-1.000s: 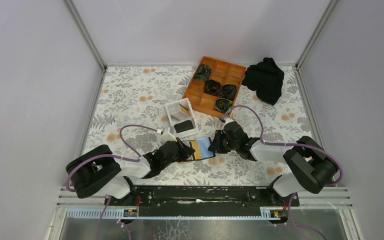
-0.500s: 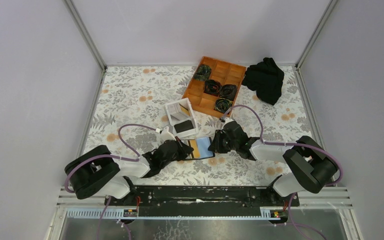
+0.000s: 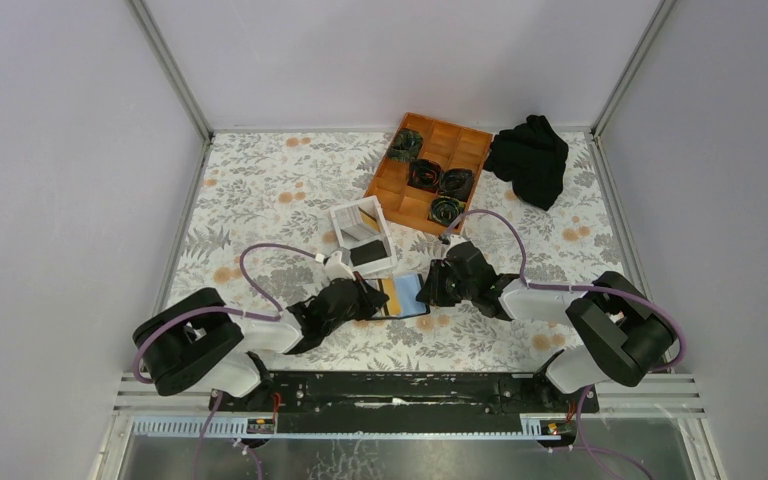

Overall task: Put the credit cards into the card holder
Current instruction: Insert the credit card into the card holder.

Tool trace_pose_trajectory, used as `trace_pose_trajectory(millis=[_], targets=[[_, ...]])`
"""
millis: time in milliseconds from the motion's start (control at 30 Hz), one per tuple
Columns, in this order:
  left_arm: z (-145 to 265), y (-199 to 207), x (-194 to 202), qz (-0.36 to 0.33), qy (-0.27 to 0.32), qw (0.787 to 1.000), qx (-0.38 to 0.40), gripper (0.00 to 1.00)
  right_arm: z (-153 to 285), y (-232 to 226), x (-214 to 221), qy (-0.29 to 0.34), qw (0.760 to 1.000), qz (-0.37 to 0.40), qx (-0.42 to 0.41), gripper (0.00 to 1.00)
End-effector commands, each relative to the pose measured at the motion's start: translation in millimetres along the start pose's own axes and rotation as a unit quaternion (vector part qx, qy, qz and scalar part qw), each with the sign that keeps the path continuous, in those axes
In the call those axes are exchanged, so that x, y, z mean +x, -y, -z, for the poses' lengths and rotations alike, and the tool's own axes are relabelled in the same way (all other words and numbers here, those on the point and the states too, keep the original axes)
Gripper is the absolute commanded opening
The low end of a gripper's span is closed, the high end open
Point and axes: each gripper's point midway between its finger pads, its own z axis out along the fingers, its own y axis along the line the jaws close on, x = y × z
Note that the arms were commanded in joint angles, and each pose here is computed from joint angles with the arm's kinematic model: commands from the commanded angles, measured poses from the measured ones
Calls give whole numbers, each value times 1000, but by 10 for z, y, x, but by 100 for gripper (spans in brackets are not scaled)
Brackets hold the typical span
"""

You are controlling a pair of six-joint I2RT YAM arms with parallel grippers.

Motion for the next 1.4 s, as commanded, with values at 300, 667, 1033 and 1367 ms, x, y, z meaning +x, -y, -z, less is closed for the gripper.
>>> trace_pose_trajectory(millis=[300,667,1033,1367], targets=[[41,-304,30,-59,6,998,-25,0,-38,67,51,-14,1000,14,21,22],[65,-202,-8,-91,21,996,2,0,-56,68,53,-17,1000,13,22,22],[80,-131,101,-121,32,992,21,0,-62,70,53,-18,1000,13,23,22],[99,-358,167,-85,45,995,-25,0,-52,65,46,-16,1000,13,23,22]])
